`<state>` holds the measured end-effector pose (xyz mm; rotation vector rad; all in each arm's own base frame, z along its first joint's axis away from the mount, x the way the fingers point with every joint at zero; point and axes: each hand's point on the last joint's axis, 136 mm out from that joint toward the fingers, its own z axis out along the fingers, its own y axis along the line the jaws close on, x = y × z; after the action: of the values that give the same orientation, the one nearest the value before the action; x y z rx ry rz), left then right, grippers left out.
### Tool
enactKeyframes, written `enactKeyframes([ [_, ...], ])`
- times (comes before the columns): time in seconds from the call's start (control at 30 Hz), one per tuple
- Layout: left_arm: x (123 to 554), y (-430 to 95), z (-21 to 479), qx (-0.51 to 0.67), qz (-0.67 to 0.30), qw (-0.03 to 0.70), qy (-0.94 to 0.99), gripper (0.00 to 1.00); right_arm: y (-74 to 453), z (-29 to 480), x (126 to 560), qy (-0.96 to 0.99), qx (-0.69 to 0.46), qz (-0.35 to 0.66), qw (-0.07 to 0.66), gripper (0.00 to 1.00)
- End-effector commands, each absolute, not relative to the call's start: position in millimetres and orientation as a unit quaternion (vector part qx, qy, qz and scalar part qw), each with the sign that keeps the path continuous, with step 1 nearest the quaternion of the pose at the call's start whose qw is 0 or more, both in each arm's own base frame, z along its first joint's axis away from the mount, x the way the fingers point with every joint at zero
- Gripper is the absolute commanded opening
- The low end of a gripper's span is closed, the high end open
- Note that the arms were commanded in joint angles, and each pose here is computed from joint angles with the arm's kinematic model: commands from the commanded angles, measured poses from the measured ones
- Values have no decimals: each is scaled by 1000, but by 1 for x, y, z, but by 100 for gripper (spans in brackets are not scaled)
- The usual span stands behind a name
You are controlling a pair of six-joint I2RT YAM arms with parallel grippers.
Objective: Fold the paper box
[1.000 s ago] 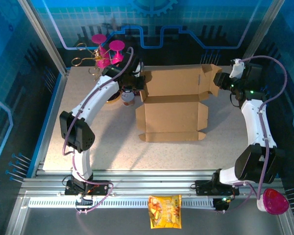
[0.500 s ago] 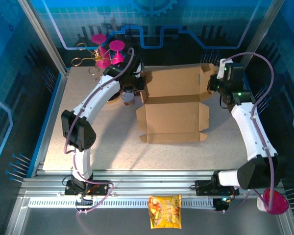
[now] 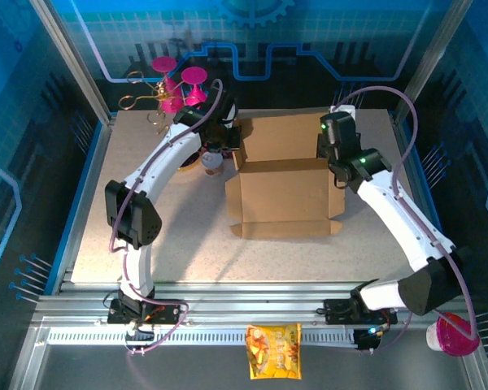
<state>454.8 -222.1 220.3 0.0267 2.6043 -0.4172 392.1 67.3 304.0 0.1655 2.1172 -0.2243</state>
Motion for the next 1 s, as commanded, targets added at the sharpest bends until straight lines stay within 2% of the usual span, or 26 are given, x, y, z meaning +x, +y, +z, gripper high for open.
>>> enactKeyframes([
  [0.0, 460, -232, 236, 4, -181, 264, 947, 0, 65, 313, 396, 862, 97, -112, 486, 0],
  [0.37, 457, -236, 241, 16, -197, 276, 941, 0, 108, 278, 417, 882, 58, -111, 455, 0],
  [0.47, 455, -236, 241, 23, -207, 277, 938, 0, 121, 277, 424, 890, 25, -71, 450, 0],
  [0.57, 456, -230, 239, 25, -223, 280, 933, 0, 140, 289, 428, 895, -30, 70, 439, 0],
  [0.67, 461, -224, 240, 23, -255, 291, 922, 0, 144, 317, 419, 881, -71, 173, 434, 18],
  [0.8, 469, -215, 240, 20, -288, 299, 910, 0, 146, 368, 396, 845, -99, 253, 461, 49],
  [0.87, 473, -214, 242, 24, -303, 304, 903, 0, 145, 393, 384, 822, -93, 282, 485, 57],
  [0.97, 477, -215, 245, 38, -321, 310, 894, 0, 134, 427, 368, 790, -75, 306, 526, 63],
])
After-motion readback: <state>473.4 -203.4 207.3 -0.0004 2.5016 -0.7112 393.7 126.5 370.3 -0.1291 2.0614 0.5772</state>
